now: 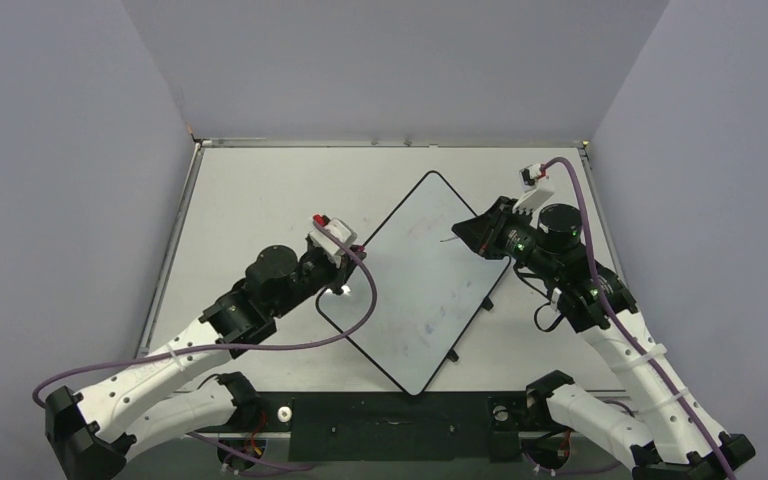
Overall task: Write a sentence on the whiteboard
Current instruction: Place the pen cap at the center of the board.
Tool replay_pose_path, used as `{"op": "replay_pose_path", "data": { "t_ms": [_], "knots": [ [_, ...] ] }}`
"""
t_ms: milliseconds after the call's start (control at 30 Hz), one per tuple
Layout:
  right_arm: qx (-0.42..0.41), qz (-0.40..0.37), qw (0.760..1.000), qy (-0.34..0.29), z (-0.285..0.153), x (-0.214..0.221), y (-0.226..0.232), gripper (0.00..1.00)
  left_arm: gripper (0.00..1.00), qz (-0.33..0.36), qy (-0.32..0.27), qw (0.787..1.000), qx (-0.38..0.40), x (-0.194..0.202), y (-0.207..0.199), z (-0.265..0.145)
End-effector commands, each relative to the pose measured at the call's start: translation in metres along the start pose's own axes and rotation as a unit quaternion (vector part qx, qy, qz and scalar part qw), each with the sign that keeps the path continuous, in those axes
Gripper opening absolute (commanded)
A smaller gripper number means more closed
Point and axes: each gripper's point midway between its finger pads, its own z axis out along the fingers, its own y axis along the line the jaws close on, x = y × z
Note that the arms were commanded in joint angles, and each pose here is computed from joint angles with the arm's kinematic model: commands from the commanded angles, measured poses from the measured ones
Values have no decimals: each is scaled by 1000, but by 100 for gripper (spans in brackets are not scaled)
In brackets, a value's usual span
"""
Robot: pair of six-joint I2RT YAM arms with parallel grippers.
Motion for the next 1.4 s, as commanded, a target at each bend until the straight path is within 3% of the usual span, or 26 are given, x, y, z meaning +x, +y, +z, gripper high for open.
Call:
{"op": "replay_pose_path", "data": {
  "t_ms": [0, 200, 267, 300, 367, 433, 700, 967, 1167, 1367],
  "knots": [
    [0, -11, 999, -41, -8, -22, 6, 0, 0, -76, -12, 984, -159, 0, 50, -27],
    [-1, -6, 999, -45, -4, -15, 0, 0, 0, -150, 37, 912, -380, 48, 121, -74],
    [1, -5, 999, -44, -2, -13, -2, 0, 0, -186, 54, 886, -421, 74, 138, -85],
    [1, -5, 999, -44, -2, -12, -2, 0, 0, -202, 61, 884, -417, 82, 139, -85],
    [2, -4, 999, -42, -1, -10, -4, 0, 0, -252, 69, 854, -450, 112, 159, -98],
    [4, -5, 999, -41, -2, -7, -6, 0, 0, -284, 71, 842, -454, 131, 166, -101],
    [10, -3, 999, -38, -2, 2, -13, 0, 0, -334, 63, 805, -487, 185, 181, -109],
    [13, -2, 999, -33, 1, 7, -17, 0, 4, -364, 104, 771, -512, 222, 186, -108],
    [15, -4, 999, -32, 1, 9, -19, 0, 15, -368, 120, 758, -525, 235, 192, -106],
    [16, -5, 999, -31, 0, 10, -19, 0, 39, -368, 134, 753, -529, 243, 197, -106]
  ]
}}
